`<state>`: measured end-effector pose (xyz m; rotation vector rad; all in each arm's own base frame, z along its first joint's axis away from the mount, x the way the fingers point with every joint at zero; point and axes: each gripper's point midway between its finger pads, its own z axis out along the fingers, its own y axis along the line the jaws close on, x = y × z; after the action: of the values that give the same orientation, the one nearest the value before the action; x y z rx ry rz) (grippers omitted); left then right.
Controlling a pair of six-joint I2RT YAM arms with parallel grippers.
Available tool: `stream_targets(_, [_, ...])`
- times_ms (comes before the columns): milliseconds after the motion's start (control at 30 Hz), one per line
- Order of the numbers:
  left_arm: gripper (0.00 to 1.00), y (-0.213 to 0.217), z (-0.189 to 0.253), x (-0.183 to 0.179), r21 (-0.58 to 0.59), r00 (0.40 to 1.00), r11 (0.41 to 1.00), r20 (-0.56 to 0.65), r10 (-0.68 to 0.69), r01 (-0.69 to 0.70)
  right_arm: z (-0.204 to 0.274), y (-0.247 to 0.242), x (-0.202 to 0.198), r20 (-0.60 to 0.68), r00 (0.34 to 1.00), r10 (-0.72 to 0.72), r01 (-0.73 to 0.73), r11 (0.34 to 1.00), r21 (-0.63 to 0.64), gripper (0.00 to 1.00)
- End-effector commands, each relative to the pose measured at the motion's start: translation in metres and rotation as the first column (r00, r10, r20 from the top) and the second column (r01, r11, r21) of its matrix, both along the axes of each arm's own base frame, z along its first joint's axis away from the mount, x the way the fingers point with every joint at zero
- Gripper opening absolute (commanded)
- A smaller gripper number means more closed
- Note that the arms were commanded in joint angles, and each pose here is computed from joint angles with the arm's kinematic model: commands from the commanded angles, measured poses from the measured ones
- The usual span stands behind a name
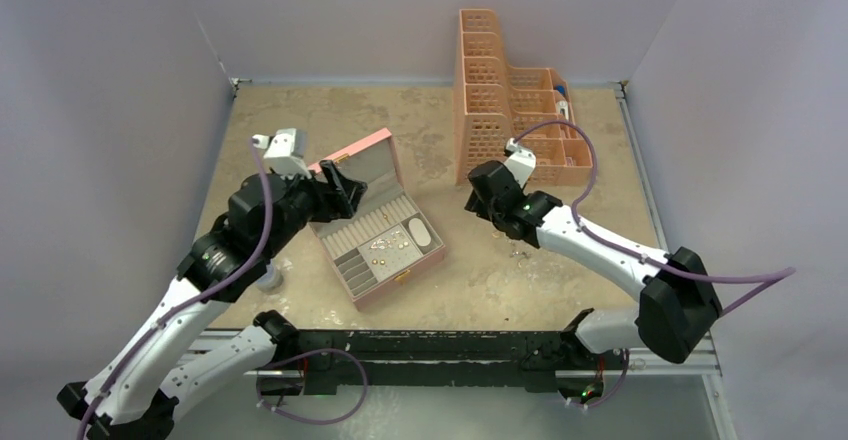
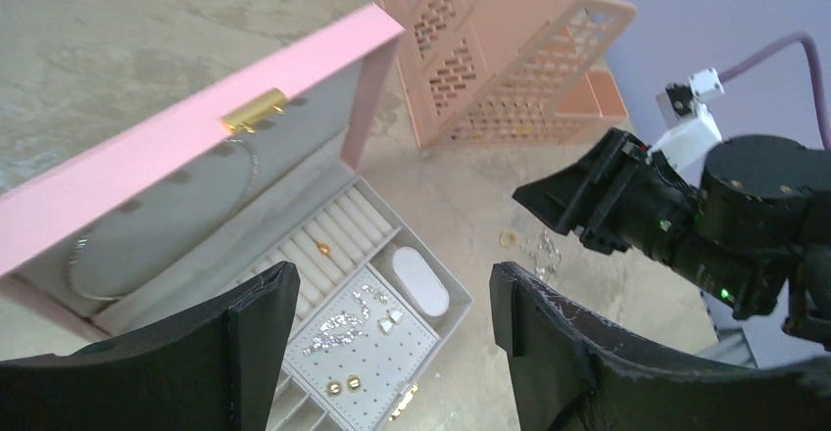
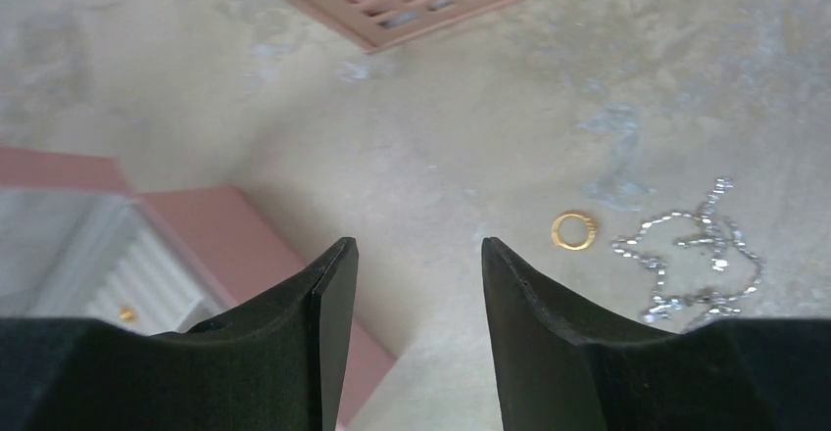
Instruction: Organize the mixed jewelry
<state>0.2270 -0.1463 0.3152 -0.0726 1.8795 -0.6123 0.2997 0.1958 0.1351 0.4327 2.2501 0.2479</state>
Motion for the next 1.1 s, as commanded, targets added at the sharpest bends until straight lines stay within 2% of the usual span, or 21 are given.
stream_targets(0, [0.73,-0.028,0.008,0.000,-0.065,0.993,0.991,0.010,-0.114,0.115,-0.032,-0.021,-0.004,-0.073,0.997,-0.040,0.037,0.998,-0.048,0.52])
stream_targets(233, [0.73,-0.038,-0.005,-0.001,-0.090,0.988,0.985,-0.034,-0.150,0.146,-0.067,-0.019,-0.004,-0.138,0.989,0.052,-0.062,0.996,-0.070,0.42])
stream_targets(500, [0.72,-0.043,-0.012,-0.001,-0.088,0.984,0.982,-0.056,-0.170,0.164,-0.094,-0.021,0.005,-0.211,0.977,0.039,-0.070,0.987,-0.146,0.30])
stream_targets(633, [0.72,-0.043,-0.014,-0.001,-0.089,0.984,0.983,-0.062,-0.166,0.161,-0.092,-0.033,0.003,-0.214,0.977,-0.011,-0.032,0.980,-0.196,0.29])
stream_targets(833, [0.72,-0.044,-0.016,0.001,-0.090,0.984,0.984,-0.070,-0.161,0.154,-0.072,-0.044,0.004,-0.157,0.986,-0.047,0.017,0.982,-0.190,0.33])
stream_targets(1067, [0.72,-0.044,-0.016,0.002,-0.091,0.984,0.984,-0.075,-0.160,0.153,-0.098,-0.068,-0.010,-0.237,0.960,-0.149,0.093,0.968,-0.234,0.35])
